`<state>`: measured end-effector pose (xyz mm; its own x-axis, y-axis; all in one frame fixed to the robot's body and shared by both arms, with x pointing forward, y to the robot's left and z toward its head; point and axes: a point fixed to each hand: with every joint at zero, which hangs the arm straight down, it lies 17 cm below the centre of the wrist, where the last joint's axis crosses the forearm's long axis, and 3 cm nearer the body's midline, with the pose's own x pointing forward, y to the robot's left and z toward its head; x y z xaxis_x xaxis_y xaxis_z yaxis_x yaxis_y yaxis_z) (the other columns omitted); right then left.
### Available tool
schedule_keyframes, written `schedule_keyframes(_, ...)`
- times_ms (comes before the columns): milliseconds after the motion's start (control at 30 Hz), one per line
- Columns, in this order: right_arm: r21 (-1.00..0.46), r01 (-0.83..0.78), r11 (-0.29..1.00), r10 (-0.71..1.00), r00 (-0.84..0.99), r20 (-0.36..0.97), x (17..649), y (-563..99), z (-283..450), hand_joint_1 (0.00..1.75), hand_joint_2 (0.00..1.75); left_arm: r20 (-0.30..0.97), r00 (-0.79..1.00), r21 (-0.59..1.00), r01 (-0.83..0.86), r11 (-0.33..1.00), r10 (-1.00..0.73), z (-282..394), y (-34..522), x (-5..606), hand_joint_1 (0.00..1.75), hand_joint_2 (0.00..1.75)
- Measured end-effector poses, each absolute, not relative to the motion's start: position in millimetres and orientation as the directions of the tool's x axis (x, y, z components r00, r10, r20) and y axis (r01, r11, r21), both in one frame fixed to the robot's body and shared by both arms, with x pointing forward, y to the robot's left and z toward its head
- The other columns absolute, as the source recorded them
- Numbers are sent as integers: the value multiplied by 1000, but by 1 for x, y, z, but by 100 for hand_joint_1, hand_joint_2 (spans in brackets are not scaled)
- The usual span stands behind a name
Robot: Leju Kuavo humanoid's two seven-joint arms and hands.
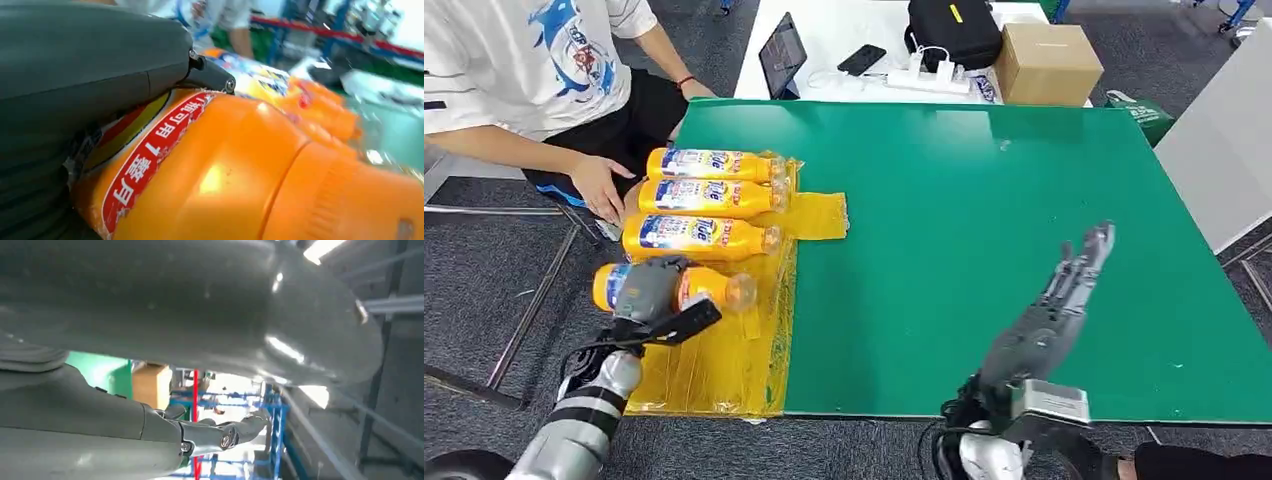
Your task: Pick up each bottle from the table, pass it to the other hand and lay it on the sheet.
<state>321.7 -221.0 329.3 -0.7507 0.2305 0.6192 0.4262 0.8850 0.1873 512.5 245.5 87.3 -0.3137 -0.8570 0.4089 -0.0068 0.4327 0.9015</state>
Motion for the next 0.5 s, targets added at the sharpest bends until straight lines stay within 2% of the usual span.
schedule_keyframes(167, 206, 437, 875, 224, -744, 630, 322, -233, 326, 0, 0, 415, -384, 909, 133, 395, -825, 76, 235, 500, 175, 175)
schedule_keyframes(500, 198, 434, 879, 218, -734, 643, 326, -235, 319, 0, 0, 390, -447, 921, 191, 340, -805, 67, 226, 488, 175, 175)
